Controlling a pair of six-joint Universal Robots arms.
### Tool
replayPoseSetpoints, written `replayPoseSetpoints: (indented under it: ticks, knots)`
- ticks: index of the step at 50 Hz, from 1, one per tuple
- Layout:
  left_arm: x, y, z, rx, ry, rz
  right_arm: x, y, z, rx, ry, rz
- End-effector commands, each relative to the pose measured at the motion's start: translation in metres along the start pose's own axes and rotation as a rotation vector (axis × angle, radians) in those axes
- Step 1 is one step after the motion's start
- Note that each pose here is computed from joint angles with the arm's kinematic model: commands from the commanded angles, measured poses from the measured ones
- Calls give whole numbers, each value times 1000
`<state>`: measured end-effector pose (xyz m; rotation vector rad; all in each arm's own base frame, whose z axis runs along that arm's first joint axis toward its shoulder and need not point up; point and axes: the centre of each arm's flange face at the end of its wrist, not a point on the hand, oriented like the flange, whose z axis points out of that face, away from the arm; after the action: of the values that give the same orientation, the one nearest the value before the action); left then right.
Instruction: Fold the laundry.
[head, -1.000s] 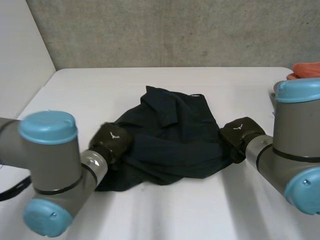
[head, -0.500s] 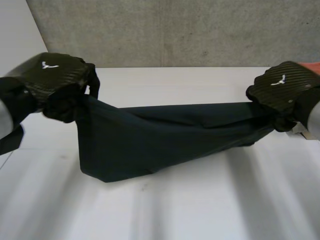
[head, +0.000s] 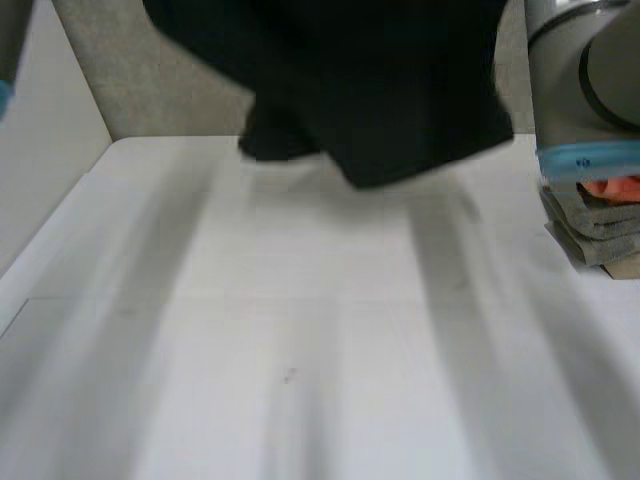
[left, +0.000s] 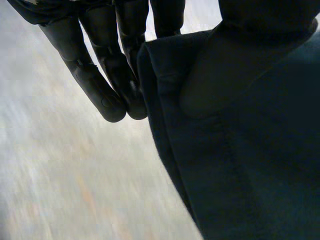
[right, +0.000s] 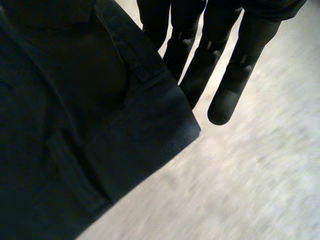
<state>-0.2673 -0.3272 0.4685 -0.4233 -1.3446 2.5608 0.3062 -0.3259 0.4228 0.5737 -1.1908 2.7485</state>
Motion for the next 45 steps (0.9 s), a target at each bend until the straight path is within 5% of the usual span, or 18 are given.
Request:
replayPoseSetpoints:
  ticks: [1, 10, 21, 38, 45]
  knots:
    - [-1, -7, -13, 26, 26, -65, -5, 4, 1, -10, -45, 3]
    - [20, 83, -70, -307, 131, -99, -23, 73, -47, -306, -191, 6]
    - [47, 211, -190, -830, 240, -63, -74, 163, -197, -766, -578, -35]
    - [51, 121, -275, -1108, 435, 46, -29, 94, -275, -1028, -945, -326]
    - [54, 119, -268, -1064, 489, 97, -22, 97, -271, -1027, -902, -309]
